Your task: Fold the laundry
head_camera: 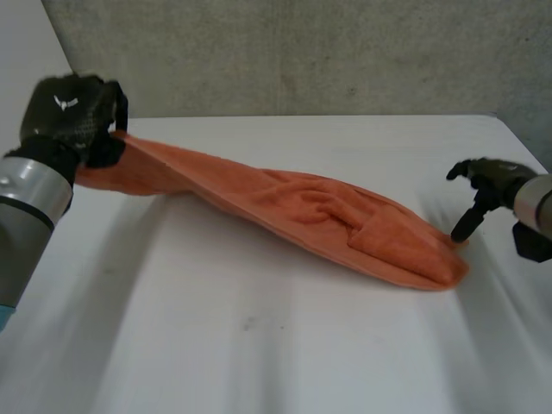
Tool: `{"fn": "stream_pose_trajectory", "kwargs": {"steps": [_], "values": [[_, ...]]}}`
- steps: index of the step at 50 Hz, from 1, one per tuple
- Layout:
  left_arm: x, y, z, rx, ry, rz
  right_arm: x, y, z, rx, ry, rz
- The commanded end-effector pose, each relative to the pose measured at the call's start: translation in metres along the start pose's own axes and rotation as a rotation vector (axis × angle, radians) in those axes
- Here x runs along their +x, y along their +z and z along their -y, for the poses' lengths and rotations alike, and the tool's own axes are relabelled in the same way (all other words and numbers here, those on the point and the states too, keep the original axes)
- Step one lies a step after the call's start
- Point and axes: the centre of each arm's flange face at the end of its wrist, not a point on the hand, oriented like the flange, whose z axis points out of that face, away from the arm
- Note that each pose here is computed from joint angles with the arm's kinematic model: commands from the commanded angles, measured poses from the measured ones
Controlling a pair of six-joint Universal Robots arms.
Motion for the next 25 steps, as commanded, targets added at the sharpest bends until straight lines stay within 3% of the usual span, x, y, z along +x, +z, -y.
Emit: {"fn": "stream_pose_trajectory", "kwargs": {"steps": [1,11,25], "values": [[0.013,-0.007,0.043,0.092,-0.005,-0.047,-0.006,-0.054,0.032,0.149,-0.041,0.093],[0.021,-0.007,0.088,0.143,-0.043,-0.088,-0.036,-0.098,-0.002,0.102,-0.049,0.259],[0.007,-0.003,0.154,0.291,-0.125,-0.074,-0.082,-0.078,-0.059,0.074,0.063,0.397]]}}
